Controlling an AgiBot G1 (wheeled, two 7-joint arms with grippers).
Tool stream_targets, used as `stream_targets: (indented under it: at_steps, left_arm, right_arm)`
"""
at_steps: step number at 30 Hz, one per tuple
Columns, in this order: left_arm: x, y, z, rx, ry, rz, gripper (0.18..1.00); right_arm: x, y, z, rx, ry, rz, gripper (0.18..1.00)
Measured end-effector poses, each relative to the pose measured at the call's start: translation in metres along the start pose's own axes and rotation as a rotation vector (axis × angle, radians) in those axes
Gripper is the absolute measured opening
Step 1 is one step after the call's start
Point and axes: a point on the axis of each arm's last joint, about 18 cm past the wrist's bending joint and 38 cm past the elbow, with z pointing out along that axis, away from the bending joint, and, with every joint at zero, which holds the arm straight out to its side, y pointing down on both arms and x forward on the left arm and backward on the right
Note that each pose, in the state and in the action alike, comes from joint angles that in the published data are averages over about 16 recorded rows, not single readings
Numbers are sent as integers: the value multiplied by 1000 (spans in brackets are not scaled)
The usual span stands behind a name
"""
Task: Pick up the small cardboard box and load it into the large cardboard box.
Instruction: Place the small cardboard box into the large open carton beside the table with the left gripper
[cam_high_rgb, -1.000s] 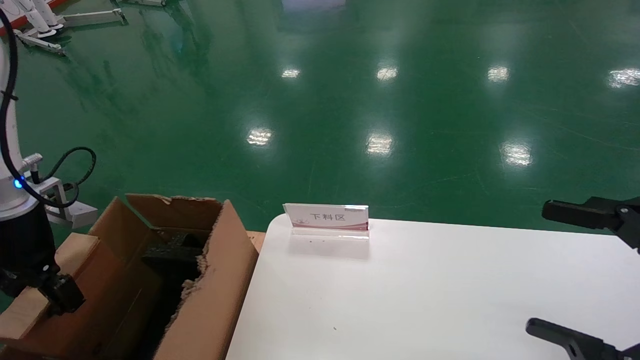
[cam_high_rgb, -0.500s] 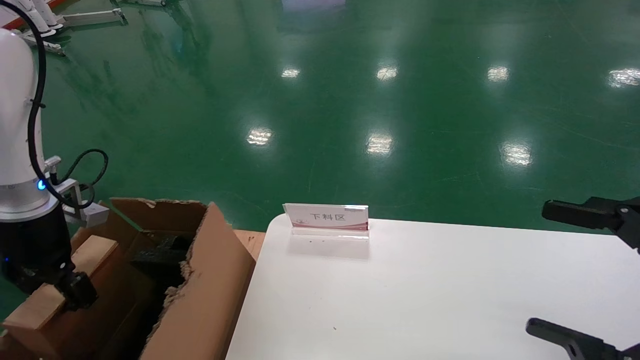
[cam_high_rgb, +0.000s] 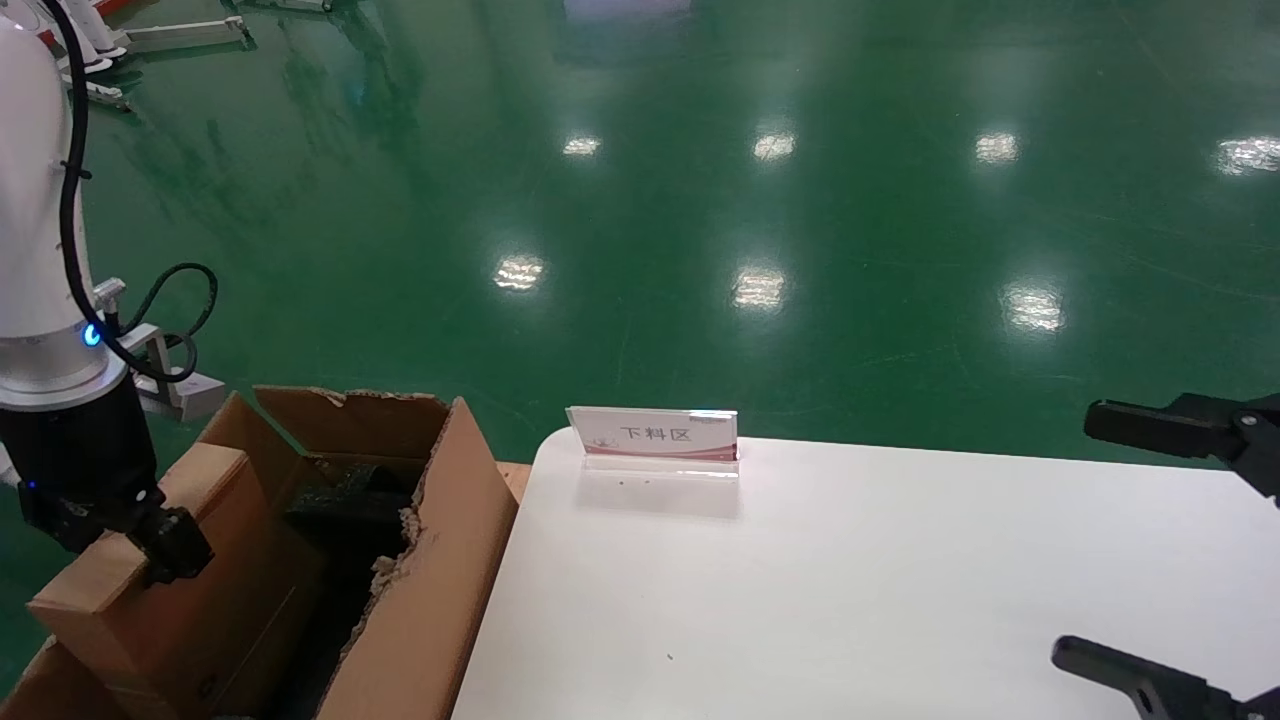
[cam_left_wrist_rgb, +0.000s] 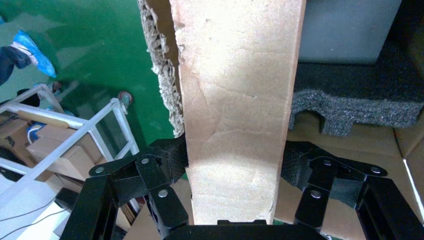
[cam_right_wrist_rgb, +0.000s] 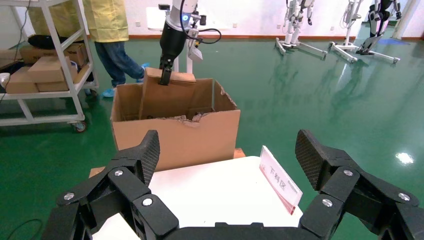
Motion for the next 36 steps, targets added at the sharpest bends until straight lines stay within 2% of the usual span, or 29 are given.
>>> stream_targets:
  at_steps: [16,36]
  left_arm:
    - [-1,-10,5,31,2,-33,364]
    - [-5,-26,-6,113,-5,-71,363]
  right_arm:
    - [0,0,0,0,0,0,995]
    - [0,0,0,0,0,0,995]
